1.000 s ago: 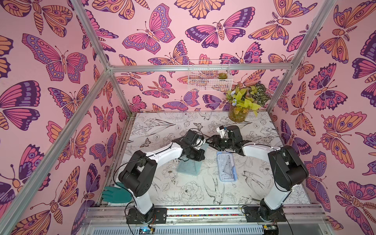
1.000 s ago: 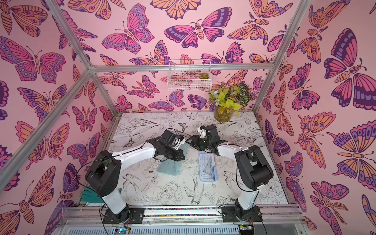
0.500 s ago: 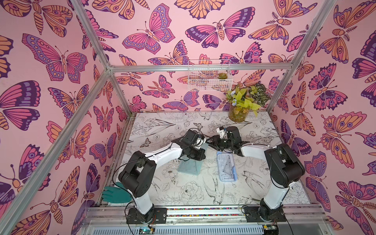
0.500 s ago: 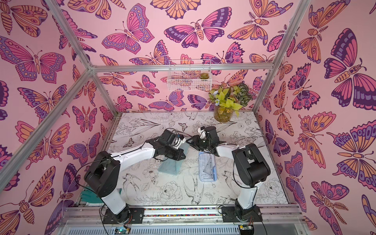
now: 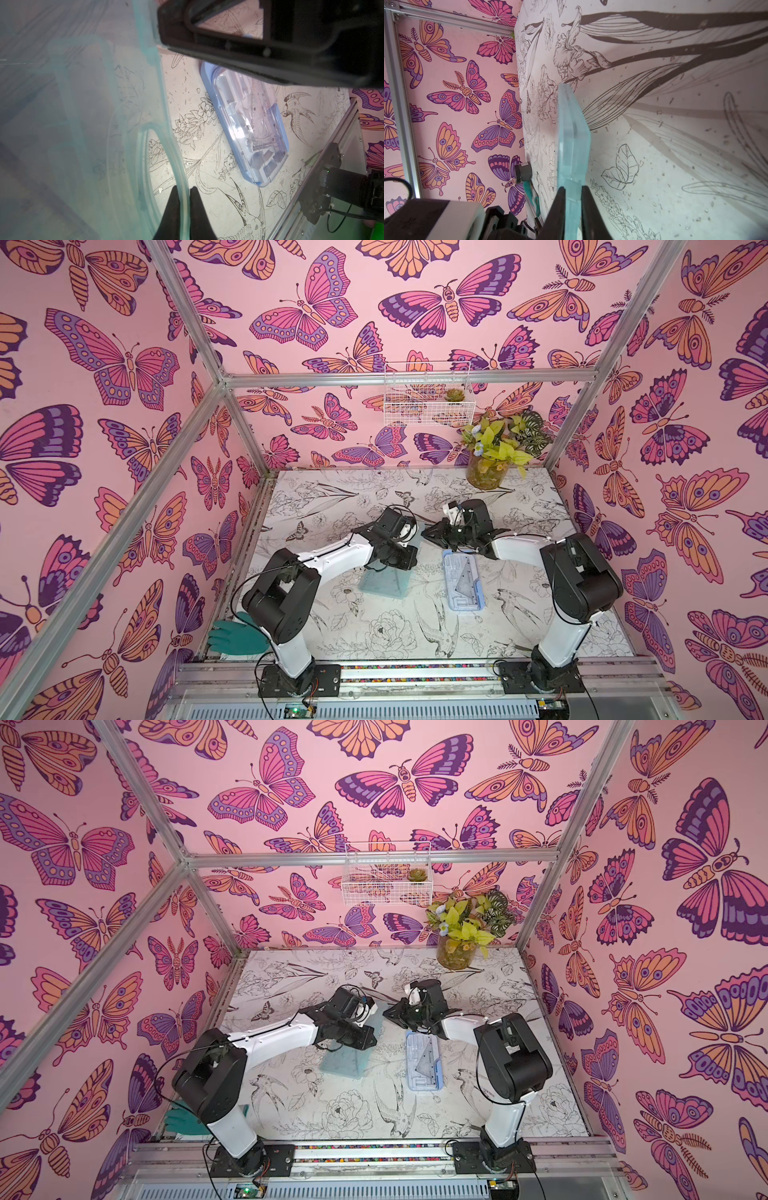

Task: Open the ruler set and take out the ruler
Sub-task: Open the ruler set box at the center of the board.

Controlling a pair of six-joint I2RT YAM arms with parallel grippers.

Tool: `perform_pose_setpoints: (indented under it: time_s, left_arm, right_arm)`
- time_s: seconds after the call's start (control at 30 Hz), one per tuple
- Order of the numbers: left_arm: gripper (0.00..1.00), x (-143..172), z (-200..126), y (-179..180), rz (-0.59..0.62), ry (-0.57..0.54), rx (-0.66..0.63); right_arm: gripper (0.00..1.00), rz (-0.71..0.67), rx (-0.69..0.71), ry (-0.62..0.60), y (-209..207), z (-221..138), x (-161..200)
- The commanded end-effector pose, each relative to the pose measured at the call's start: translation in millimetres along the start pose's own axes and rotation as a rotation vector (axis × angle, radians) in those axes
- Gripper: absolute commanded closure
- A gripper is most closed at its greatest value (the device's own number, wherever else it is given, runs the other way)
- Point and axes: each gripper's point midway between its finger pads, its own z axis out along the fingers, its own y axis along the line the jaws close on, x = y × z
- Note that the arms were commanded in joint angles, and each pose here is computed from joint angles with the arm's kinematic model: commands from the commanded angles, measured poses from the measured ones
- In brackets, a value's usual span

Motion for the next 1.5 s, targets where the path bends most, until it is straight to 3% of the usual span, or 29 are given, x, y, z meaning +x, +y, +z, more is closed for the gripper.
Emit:
perform_pose_setpoints:
  time_s: [0.0, 0.2, 0.37, 0.47, 1.47]
  left_arm:
    - [1.00, 0, 2, 0, 0.028, -0.010, -0.010]
    - [1.00, 3, 6, -3, 0.038, 0.004, 0.000]
    - [1.00, 3, 6, -3, 0.038, 0.004, 0.001]
    - [1.00, 3, 7, -3, 0.038, 0.006, 0.002]
    - [1.00, 11, 21, 4, 0.022, 0.041, -0.015]
  right_arm:
    - [0.84, -0.023, 0.015, 0.002, 3, 2, -1]
    - [0.84, -0.023, 0.009, 0.000, 5, 3, -3]
    - [0.64, -0.022, -0.011, -0.002, 9, 3, -5]
    - [0.60, -0.018, -0.031, -0.006, 13, 3, -6]
    - [0.68, 0.043, -0.195, -0.022, 46, -3, -10]
